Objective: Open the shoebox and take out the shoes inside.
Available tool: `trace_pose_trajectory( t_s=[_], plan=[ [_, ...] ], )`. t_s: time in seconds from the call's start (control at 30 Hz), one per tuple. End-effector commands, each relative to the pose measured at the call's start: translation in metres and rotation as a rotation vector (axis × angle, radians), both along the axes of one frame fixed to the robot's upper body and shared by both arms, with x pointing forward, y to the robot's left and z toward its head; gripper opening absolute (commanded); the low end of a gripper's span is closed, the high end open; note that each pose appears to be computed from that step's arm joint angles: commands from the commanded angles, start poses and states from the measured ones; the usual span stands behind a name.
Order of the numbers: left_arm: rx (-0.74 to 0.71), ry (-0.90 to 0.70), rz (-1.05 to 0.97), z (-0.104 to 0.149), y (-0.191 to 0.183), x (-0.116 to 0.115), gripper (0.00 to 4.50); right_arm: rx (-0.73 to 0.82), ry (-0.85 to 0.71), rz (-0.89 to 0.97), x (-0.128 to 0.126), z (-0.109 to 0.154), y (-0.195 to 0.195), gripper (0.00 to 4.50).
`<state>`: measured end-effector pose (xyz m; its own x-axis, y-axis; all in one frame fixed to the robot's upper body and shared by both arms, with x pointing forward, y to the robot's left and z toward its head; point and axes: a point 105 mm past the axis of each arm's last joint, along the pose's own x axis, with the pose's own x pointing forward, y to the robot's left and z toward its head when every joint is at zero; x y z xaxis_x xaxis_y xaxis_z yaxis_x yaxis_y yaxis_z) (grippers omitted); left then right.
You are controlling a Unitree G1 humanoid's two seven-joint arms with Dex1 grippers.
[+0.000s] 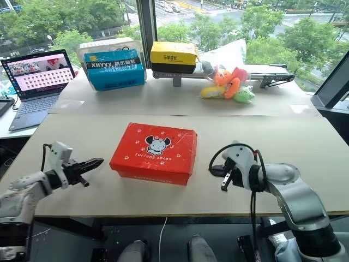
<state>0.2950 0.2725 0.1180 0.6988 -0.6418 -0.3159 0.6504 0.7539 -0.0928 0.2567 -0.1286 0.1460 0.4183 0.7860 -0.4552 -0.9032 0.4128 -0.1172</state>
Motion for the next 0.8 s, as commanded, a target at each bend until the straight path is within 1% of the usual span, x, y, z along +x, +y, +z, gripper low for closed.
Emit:
trace_pose_trajectory(
  t_s=[0.03,0.07,0.13,0.2,0.27,0.3,0.33,0.43,0.47,0.57,0.67,0.8],
  plan=[
    [0.005,-0.004,-0.124,0.029,0.012,-0.015,0.03,0.11,0.03,0.238,-0.042,0.024,0.046,0.02],
    [0.026,-0.016,-0.138,0.033,0.014,-0.015,0.03,0.156,0.04,0.239,-0.043,0.027,0.055,0.02],
    [0.067,-0.061,-0.167,0.044,0.017,-0.013,0.03,0.224,0.076,0.182,-0.038,0.026,0.067,0.02],
    [0.11,-0.131,-0.185,0.061,0.018,-0.008,0.03,0.237,0.128,0.063,-0.027,0.011,0.074,0.02],
    [0.133,-0.207,-0.217,0.085,0.016,-0.006,0.03,0.216,0.174,-0.141,-0.006,-0.01,0.072,0.02],
    [0.137,-0.227,-0.229,0.091,0.015,-0.006,0.03,0.201,0.191,-0.214,0.0,-0.017,0.068,0.02],
    [0.132,-0.246,-0.246,0.099,0.013,-0.007,0.03,0.2,0.215,-0.264,0.002,-0.023,0.067,0.02],
    [0.088,-0.291,-0.269,0.113,0.01,-0.01,0.03,0.215,0.266,-0.276,-0.007,-0.031,0.077,0.02],
    [0.081,-0.294,-0.272,0.114,0.009,-0.011,0.03,0.213,0.269,-0.277,-0.009,-0.032,0.078,0.02],
    [0.109,-0.291,-0.311,0.099,0.005,-0.014,0.03,0.228,0.307,-0.327,-0.009,-0.039,0.081,0.02],
    [0.113,-0.264,-0.366,0.083,-0.004,-0.016,0.03,0.229,0.312,-0.37,-0.005,-0.041,0.077,0.02],
    [0.114,-0.209,-0.482,0.07,-0.016,-0.028,0.03,0.228,0.307,-0.423,-0.001,-0.045,0.07,0.02]
  ],
)
